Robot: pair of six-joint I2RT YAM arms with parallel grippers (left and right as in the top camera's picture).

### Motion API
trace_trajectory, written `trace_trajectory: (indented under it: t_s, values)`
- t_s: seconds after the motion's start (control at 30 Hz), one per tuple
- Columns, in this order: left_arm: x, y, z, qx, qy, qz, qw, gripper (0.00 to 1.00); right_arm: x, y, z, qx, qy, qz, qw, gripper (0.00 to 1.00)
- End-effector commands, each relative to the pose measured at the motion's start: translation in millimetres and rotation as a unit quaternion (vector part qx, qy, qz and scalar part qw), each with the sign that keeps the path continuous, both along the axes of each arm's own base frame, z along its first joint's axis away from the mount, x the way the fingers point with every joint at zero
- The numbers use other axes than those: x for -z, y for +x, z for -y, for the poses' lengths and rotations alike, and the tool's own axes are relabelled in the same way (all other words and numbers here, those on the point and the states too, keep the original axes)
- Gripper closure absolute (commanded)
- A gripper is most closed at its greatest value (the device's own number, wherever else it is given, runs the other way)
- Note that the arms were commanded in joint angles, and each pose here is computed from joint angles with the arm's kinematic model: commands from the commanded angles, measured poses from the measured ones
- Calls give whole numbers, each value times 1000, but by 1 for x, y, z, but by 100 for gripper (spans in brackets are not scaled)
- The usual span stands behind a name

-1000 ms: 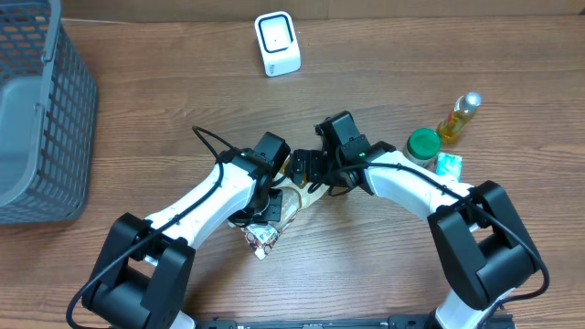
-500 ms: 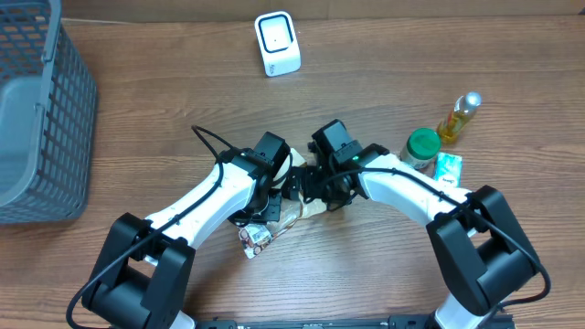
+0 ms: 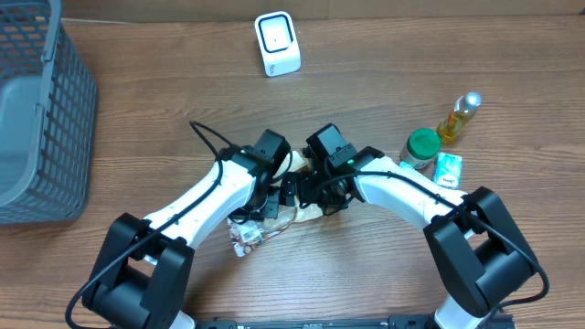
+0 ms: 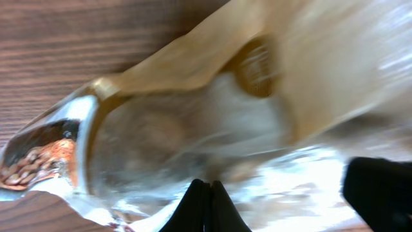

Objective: Scan the item barcode

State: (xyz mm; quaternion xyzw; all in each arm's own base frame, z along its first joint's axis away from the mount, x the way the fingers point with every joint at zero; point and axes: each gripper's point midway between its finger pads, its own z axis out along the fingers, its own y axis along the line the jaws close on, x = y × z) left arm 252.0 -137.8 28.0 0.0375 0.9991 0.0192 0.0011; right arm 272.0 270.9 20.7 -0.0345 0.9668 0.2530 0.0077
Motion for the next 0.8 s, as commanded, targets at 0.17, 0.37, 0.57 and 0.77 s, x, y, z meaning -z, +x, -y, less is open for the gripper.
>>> trace_trajectory:
  t_s: [0.17, 0.37, 0.57, 0.77]
  values:
    - [-63, 35, 9, -13, -24, 57, 998, 94, 15, -8, 12, 6, -17, -23, 1000, 0]
    - [-68, 21, -24, -34, 31, 23, 999, 95, 15, -8, 12, 6, -17, -23, 1000, 0]
    - [-71, 19, -81, -127, 96, 9, 987, 96, 16, -5, 14, 9, -24, -16, 1000, 0]
    - [-66, 16, -105, -179, 69, -23, 981, 96, 16, -5, 14, 9, -24, -16, 1000, 0]
